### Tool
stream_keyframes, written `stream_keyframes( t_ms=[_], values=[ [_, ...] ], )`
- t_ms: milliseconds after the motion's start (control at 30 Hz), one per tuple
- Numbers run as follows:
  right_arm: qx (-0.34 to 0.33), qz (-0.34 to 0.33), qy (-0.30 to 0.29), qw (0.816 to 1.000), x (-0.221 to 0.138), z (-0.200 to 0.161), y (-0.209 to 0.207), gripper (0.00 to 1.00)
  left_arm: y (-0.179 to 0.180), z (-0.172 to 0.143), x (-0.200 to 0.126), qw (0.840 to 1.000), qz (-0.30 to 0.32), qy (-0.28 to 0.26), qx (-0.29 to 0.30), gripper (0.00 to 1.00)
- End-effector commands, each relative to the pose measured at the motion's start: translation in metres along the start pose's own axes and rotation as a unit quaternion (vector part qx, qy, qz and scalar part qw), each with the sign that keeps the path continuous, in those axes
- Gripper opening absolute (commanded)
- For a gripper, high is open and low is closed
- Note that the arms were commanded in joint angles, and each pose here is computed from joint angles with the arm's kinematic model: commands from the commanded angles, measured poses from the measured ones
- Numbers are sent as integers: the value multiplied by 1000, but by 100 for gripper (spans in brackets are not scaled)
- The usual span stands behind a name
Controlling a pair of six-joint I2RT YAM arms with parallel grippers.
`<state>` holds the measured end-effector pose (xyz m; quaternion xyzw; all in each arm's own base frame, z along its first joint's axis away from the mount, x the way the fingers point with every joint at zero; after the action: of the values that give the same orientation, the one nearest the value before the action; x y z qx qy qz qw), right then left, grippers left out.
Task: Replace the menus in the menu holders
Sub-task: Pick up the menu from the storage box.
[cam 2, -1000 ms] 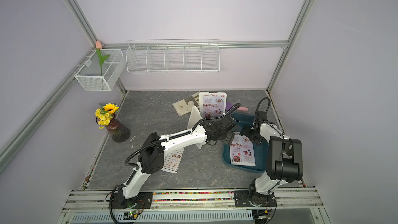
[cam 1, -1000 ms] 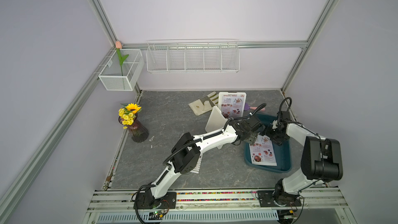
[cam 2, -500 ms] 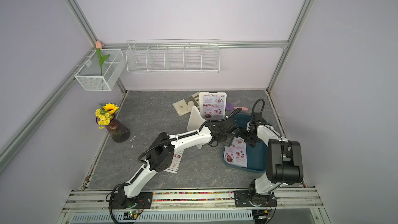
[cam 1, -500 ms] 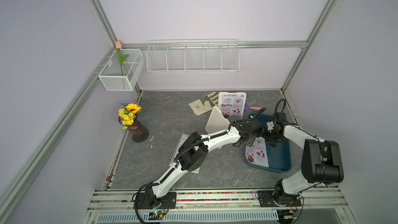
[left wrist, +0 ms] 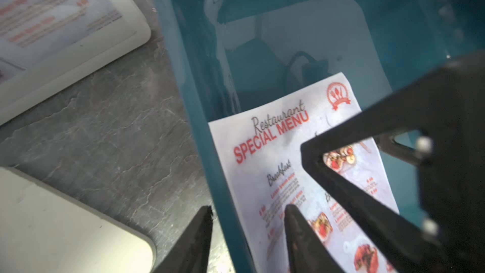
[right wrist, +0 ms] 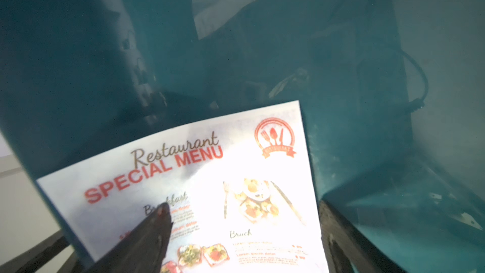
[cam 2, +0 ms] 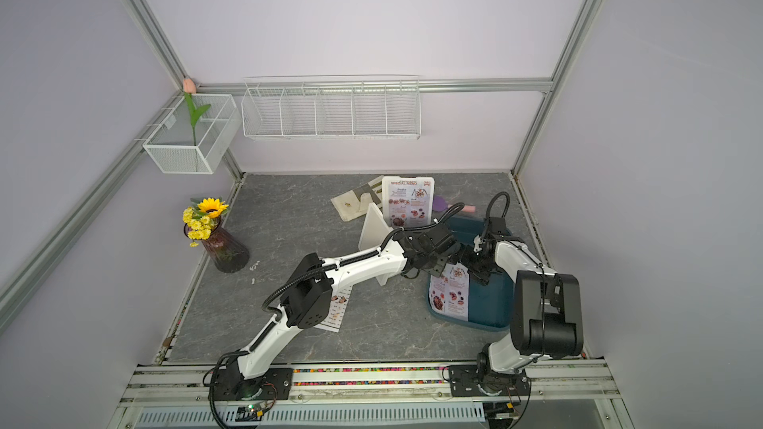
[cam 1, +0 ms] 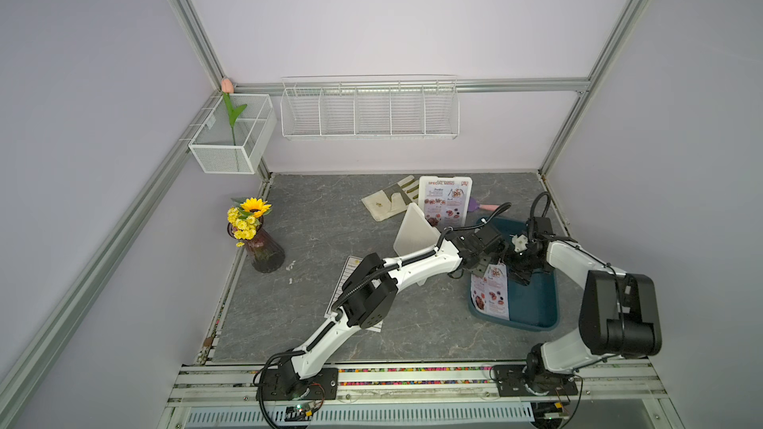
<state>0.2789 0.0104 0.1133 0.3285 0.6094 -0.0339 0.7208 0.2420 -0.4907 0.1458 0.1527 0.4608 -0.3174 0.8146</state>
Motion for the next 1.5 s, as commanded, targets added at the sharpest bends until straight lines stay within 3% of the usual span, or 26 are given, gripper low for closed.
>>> stream_keyframes(
  t_ms=[0,267,900,1467],
  values=[
    [28,-33,21,999,1,-12,-17,89,5,0,7,1000,25,2,-3,42],
    [46,-28,-3,999,-13,0,-27,89,10,0,8,999,49,-1,2,25],
    [86,-104,-55,989,-21,17,-57,89,9,15,-24,999,38,-19,17,21],
    [80,-110,-65,988,-21,23,-56,91,7,26,-49,999,19,-38,22,20]
  ],
)
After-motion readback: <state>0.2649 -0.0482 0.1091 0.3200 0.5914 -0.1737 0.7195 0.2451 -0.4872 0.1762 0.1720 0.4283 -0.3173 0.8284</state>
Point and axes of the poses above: each gripper's point midway between its finger pads, its own x axis out along the fingers, its own y axis along the line the jaws close on, z = x × y, the point moved 8 cm from there along -x, back along the fingers, and after that the axes turned 3 degrees about x, right-handed, at the moved point
